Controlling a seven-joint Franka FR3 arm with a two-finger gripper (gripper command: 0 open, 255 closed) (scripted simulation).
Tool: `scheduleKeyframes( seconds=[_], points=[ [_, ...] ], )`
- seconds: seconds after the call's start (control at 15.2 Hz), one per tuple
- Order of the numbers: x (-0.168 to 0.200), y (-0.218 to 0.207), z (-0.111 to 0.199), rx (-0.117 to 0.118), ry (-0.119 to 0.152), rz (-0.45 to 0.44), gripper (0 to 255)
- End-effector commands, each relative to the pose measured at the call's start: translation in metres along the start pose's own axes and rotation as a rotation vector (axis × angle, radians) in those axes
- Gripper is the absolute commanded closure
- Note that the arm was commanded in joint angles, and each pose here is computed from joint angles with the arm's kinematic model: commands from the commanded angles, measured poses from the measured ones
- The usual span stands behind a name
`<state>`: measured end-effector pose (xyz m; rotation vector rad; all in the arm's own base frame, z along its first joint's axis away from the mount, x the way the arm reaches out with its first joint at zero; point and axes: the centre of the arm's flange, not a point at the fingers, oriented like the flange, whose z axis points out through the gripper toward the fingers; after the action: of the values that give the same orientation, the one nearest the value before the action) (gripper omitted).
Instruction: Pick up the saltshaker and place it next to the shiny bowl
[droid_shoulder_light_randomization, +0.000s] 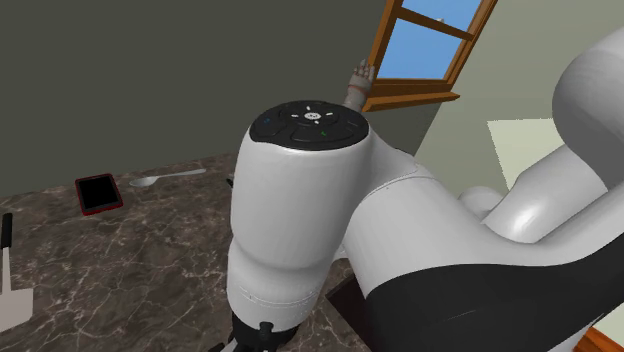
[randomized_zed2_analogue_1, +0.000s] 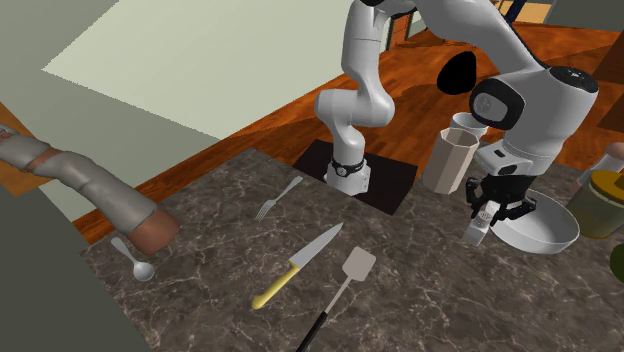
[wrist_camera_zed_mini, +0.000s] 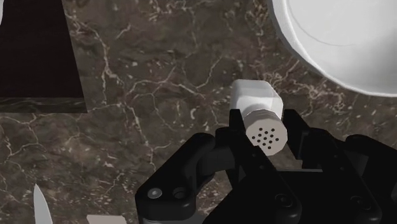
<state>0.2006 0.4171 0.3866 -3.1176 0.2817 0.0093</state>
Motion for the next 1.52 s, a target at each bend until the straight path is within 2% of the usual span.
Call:
scheduleKeyframes(
  seconds=[0.0, 0.46, 0.53, 0.86, 1.12, 1.45],
  points=[
    [0.0, -0.001, 0.005, 0.001, 0.0, 0.0, 255],
    [0.0, -0.001, 0.005, 0.001, 0.0, 0.0, 255],
    [0.0, -0.001, 0.005, 0.001, 0.0, 0.0, 0],
    [0.0, -0.001, 0.005, 0.001, 0.0, 0.0, 0],
    [0.0, -0.001, -0.045, 0.001, 0.0, 0.0, 0],
    [0.0, -0.001, -0.045, 0.001, 0.0, 0.0, 0]
  ],
)
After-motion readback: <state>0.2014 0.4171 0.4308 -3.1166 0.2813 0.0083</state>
